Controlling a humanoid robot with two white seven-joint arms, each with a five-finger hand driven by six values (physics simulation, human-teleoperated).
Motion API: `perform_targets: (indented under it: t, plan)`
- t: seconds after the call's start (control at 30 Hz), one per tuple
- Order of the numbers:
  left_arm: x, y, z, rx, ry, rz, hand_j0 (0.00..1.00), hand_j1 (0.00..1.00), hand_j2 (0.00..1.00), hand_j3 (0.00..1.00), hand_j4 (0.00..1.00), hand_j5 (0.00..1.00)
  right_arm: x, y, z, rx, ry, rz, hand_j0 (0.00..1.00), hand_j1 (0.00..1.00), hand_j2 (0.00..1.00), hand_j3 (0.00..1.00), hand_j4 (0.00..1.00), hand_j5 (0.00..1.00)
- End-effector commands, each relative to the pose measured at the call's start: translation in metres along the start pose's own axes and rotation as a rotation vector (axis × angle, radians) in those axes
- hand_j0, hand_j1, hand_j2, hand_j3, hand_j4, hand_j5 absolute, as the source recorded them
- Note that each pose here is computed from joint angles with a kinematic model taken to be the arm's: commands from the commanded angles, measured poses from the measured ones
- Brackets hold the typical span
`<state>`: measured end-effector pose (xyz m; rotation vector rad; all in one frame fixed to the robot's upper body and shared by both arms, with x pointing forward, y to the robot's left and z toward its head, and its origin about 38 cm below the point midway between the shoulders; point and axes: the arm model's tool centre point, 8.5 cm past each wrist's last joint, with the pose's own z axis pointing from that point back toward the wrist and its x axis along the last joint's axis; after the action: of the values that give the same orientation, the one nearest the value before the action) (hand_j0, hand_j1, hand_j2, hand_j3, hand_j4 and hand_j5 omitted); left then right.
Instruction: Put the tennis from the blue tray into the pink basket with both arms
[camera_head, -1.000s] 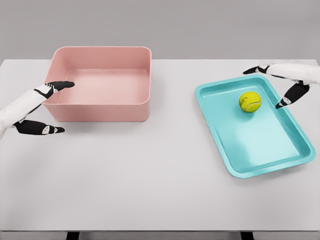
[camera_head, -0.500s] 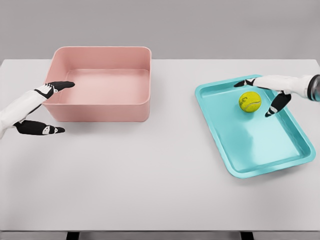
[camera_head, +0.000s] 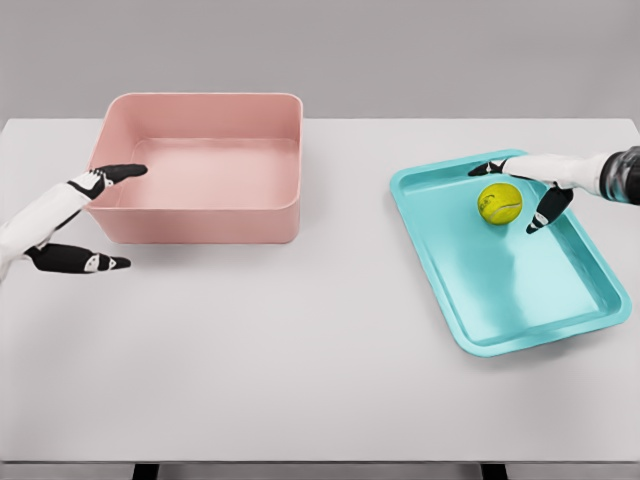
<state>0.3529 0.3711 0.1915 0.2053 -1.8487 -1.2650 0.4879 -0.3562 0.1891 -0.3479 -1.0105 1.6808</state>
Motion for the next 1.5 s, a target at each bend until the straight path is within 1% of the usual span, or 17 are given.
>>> perform_targets:
  t: [0.0, 0.07, 0.23, 0.3, 0.4, 0.47, 0.53, 0.67, 0.73, 0.83, 0.9, 0.97, 1.07, 1.2, 1.3, 1.37, 1.47]
  plan:
    - [0.004, 0.010, 0.002, 0.053, -0.030, 0.059, 1.00, 1.00, 1.00, 1.00, 1.00, 1.00, -0.003, 0.002, -0.004, 0.005, 0.010, -0.010, 1.00, 1.00, 1.00, 1.00, 1.00, 1.00]
    - [0.009, 0.019, 0.008, 0.088, -0.063, 0.121, 1.00, 1.00, 1.00, 1.00, 1.00, 1.00, -0.002, 0.004, -0.008, 0.009, 0.007, -0.004, 1.00, 1.00, 1.00, 1.00, 1.00, 1.00]
    - [0.015, 0.023, 0.033, 0.092, -0.071, 0.279, 1.00, 1.00, 1.00, 1.00, 1.00, 1.00, -0.004, 0.007, -0.011, 0.020, 0.012, -0.005, 1.00, 1.00, 1.00, 1.00, 1.00, 1.00]
    - [0.012, 0.024, 0.044, 0.099, -0.054, 0.350, 1.00, 1.00, 1.00, 1.00, 1.00, 1.00, -0.002, 0.006, -0.011, 0.018, 0.008, -0.003, 0.95, 0.95, 0.95, 0.95, 0.95, 0.95]
    - [0.018, 0.020, 0.043, 0.084, -0.072, 0.395, 1.00, 1.00, 1.00, 1.00, 1.00, 1.00, -0.003, 0.006, -0.011, 0.018, 0.011, -0.005, 0.82, 0.82, 0.82, 0.82, 0.82, 0.82]
    - [0.017, 0.010, 0.050, 0.091, -0.063, 0.455, 1.00, 1.00, 1.00, 1.00, 1.00, 1.00, 0.000, 0.007, -0.015, 0.020, 0.004, -0.006, 0.72, 0.72, 0.72, 0.72, 0.72, 0.72]
    - [0.016, 0.004, 0.055, 0.084, -0.051, 0.471, 1.00, 1.00, 1.00, 1.00, 1.00, 1.00, 0.003, 0.008, -0.019, 0.022, -0.002, -0.009, 0.60, 0.60, 0.60, 0.60, 0.60, 0.60]
    - [0.014, -0.009, 0.063, 0.062, -0.022, 0.496, 1.00, 1.00, 1.00, 1.00, 1.00, 1.00, 0.004, 0.008, -0.020, 0.023, -0.007, -0.009, 0.59, 0.59, 0.59, 0.59, 0.59, 0.59]
    - [0.013, -0.011, 0.065, 0.060, -0.017, 0.498, 1.00, 1.00, 1.00, 1.00, 1.00, 1.00, 0.004, 0.007, -0.019, 0.021, -0.007, -0.010, 0.46, 0.46, 0.46, 0.46, 0.46, 0.46]
    - [0.011, -0.028, 0.077, 0.036, 0.023, 0.531, 1.00, 1.00, 1.00, 1.00, 1.00, 1.00, 0.002, 0.004, -0.016, 0.010, -0.003, -0.017, 0.41, 0.41, 0.41, 0.41, 0.41, 0.41]
    - [0.011, -0.033, 0.081, 0.029, 0.036, 0.541, 1.00, 1.00, 1.00, 1.00, 1.00, 1.00, 0.004, -0.012, -0.009, -0.024, -0.012, -0.006, 0.35, 0.35, 0.35, 0.35, 0.35, 0.35]
    - [0.010, -0.038, 0.085, 0.017, 0.050, 0.549, 1.00, 1.00, 1.00, 1.00, 1.00, 1.00, 0.007, -0.032, 0.003, -0.094, -0.045, 0.002, 0.33, 0.33, 0.33, 0.33, 0.33, 0.33]
    - [0.011, -0.040, 0.086, 0.013, 0.051, 0.548, 1.00, 1.00, 1.00, 1.00, 1.00, 1.00, 0.035, -0.050, 0.012, -0.145, -0.125, 0.066, 0.33, 0.33, 0.33, 0.33, 0.33, 0.33]
    - [0.010, -0.039, 0.085, 0.019, 0.052, 0.546, 1.00, 1.00, 1.00, 1.00, 1.00, 1.00, 0.125, -0.049, 0.013, -0.156, -0.369, 0.251, 0.33, 0.33, 0.33, 0.33, 0.33, 0.33]
    - [0.010, -0.040, 0.086, 0.024, 0.052, 0.549, 1.00, 1.00, 1.00, 1.00, 1.00, 1.00, 0.182, -0.021, 0.001, -0.096, -0.538, 0.344, 0.34, 0.34, 0.34, 0.34, 0.34, 0.34]
    - [0.010, -0.041, 0.086, 0.022, 0.054, 0.552, 1.00, 1.00, 1.00, 1.00, 1.00, 1.00, 0.211, 0.010, -0.018, -0.018, -0.622, 0.357, 0.34, 0.34, 0.34, 0.34, 0.34, 0.34]
    - [0.010, -0.043, 0.087, 0.018, 0.056, 0.554, 1.00, 1.00, 1.00, 1.00, 1.00, 1.00, 0.251, 0.042, -0.036, 0.060, -0.734, 0.382, 0.34, 0.34, 0.34, 0.34, 0.34, 0.34]
